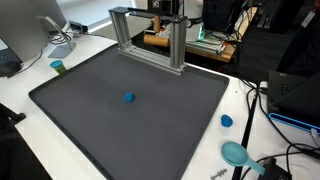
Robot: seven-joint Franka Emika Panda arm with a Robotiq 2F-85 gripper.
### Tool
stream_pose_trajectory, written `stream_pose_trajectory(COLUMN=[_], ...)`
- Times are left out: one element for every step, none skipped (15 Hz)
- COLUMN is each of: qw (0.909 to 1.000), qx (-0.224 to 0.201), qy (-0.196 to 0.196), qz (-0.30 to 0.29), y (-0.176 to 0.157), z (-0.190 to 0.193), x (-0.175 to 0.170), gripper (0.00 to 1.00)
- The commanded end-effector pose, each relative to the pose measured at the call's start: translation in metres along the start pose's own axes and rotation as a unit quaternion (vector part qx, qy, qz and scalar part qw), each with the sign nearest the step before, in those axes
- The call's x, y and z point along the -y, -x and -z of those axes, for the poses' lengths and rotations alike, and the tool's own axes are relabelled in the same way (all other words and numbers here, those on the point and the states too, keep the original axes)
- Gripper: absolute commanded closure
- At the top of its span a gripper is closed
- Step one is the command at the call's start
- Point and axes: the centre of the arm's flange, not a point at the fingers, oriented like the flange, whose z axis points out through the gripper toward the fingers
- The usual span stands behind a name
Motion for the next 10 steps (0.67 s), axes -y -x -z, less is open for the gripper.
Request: stream_pose_trajectory(qw=[0.9971,0.9959,0.994,0.9912,0.9898,0.988,0.9871,0.985,0.9839,0.9824], qx=[-0.053,-0.06,-0.069,-0.081,-0.083,-0.086,-0.083,-0.074,-0.068,-0.059], qy=[0.001,0.005,0.017,0.031,0.038,0.047,0.052,0.066,0.071,0.077], qz=[-0.054,-0.068,-0.083,-0.1,-0.109,-0.119,-0.127,-0.141,-0.15,-0.16], y=[-0.017,-0.024,-0.037,-0.047,-0.06,-0.077,-0.093,-0.118,-0.138,-0.156], z=[0.027,0.033,0.041,0.047,0.054,0.06,0.065,0.068,0.068,0.066], x=[-0.007,-0.008,-0.009,-0.009,-0.007,-0.004,-0.001,0.003,0.007,0.01], gripper=[0.78,0.78,0.78,0.78,0.78,0.78,0.78,0.78,0.78,0.78])
